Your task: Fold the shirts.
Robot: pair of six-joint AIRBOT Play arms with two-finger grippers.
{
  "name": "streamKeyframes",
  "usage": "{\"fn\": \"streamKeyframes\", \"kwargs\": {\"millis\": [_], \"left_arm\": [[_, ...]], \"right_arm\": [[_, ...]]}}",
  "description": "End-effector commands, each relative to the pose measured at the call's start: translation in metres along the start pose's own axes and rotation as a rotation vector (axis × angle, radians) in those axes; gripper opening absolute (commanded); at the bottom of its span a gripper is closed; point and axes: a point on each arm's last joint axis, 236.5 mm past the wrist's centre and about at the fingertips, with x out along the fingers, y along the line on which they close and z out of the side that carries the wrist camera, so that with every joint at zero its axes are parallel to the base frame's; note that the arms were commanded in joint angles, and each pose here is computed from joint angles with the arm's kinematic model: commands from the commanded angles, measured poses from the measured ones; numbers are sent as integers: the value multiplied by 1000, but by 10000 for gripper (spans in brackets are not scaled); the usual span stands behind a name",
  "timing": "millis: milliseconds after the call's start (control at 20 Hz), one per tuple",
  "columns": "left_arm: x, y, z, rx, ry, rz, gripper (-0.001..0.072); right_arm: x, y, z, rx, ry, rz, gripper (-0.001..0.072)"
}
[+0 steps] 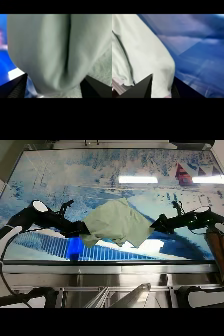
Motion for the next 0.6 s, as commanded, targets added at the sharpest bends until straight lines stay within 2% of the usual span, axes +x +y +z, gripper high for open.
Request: {"fn": "streamKeyframes", "kwargs": {"millis": [0, 50, 100, 350, 500, 550], "left_arm": [[10, 0, 14, 16, -3, -9, 392], [8, -5, 20, 35, -12, -9, 132], [4, -11, 25, 55, -20, -10, -1], [-71, -80, 38, 212, -65, -111, 13], [-188, -171, 63, 382, -365, -259, 12], [-238, -209, 64, 459, -500, -315, 11]], "right_arm": [[19, 12, 0, -50, 14, 25, 304], [21, 26, 1, -87, 5, 74, 203], [20, 40, 2, -121, 0, 126, 28], [-48, 149, -5, -328, 34, 409, 22], [-177, 285, -5, -573, -185, 692, 22], [-234, 340, -24, -703, -292, 811, 22]]}}
